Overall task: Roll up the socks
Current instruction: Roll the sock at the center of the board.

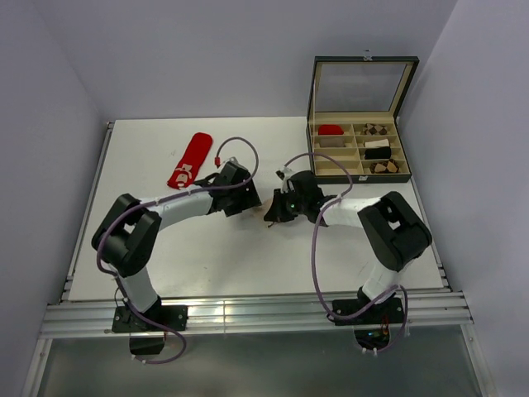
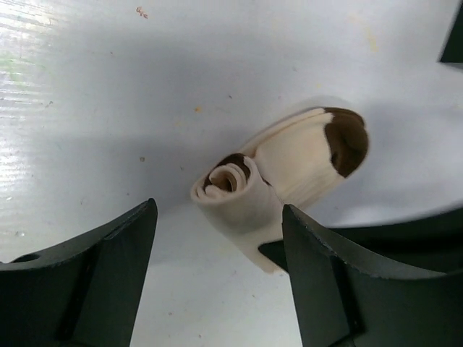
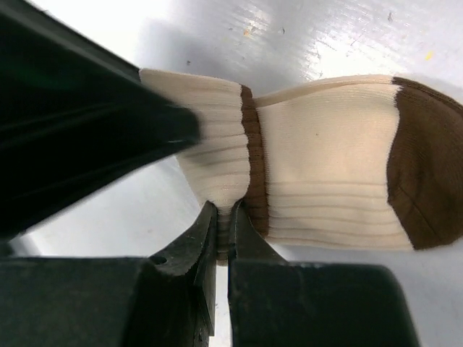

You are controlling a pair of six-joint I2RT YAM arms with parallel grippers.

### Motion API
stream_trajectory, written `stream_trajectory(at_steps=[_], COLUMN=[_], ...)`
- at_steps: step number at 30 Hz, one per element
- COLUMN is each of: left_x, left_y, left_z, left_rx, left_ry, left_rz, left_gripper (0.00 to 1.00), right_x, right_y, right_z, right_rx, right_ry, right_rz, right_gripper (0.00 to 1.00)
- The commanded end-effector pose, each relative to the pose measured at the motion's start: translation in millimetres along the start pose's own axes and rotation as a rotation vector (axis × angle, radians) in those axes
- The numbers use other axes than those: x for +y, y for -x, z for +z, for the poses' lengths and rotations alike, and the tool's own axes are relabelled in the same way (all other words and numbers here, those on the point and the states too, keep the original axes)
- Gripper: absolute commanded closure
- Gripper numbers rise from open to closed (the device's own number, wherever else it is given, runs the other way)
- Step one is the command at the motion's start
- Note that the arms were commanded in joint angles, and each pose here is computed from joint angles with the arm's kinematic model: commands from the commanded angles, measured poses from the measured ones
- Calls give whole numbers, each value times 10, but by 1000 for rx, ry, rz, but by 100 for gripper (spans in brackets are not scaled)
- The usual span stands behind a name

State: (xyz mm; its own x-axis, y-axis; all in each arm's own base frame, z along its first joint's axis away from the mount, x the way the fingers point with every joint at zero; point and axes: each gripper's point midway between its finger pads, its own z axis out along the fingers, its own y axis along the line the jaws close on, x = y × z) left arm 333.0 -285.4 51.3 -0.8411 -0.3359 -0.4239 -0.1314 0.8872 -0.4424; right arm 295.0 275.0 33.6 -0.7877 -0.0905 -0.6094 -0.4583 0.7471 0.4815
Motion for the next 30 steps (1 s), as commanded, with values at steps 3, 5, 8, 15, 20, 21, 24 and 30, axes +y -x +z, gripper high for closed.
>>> stream_trajectory(at_steps=[3, 5, 8, 15, 20, 21, 24, 30], left_x=[-252, -282, -326, -368, -429, -401, -371, -253], left_y=[223, 212, 135, 50, 62, 39, 18, -79], left_z=[-281, -268, -237, -135, -48, 3, 64, 222], left_rx=[-99, -98, -66, -36, -29, -22, -15, 14], left_ry=[-116, -139, -178, -198, -209, -196, -171, -124], left_rz=[-70, -64, -58, -49, -44, -44, -42, -40], left_gripper=[25, 26, 28, 29, 30, 31, 33, 39], right_x=[-159, -148, -232, -431, -515, -524, -561, -599], right_y=[-515, -496, -482, -541, -609, -621, -648, -655], right_z=[-10, -37, -14, 19, 41, 45, 49, 74], right_rx=[214, 230, 229, 252, 272, 274, 277, 278], right_ry=[133, 202, 228, 186, 163, 161, 147, 132], right_rz=[272, 355, 443, 550, 588, 595, 604, 596], right_gripper=[100, 100, 100, 100, 100, 100, 100, 100])
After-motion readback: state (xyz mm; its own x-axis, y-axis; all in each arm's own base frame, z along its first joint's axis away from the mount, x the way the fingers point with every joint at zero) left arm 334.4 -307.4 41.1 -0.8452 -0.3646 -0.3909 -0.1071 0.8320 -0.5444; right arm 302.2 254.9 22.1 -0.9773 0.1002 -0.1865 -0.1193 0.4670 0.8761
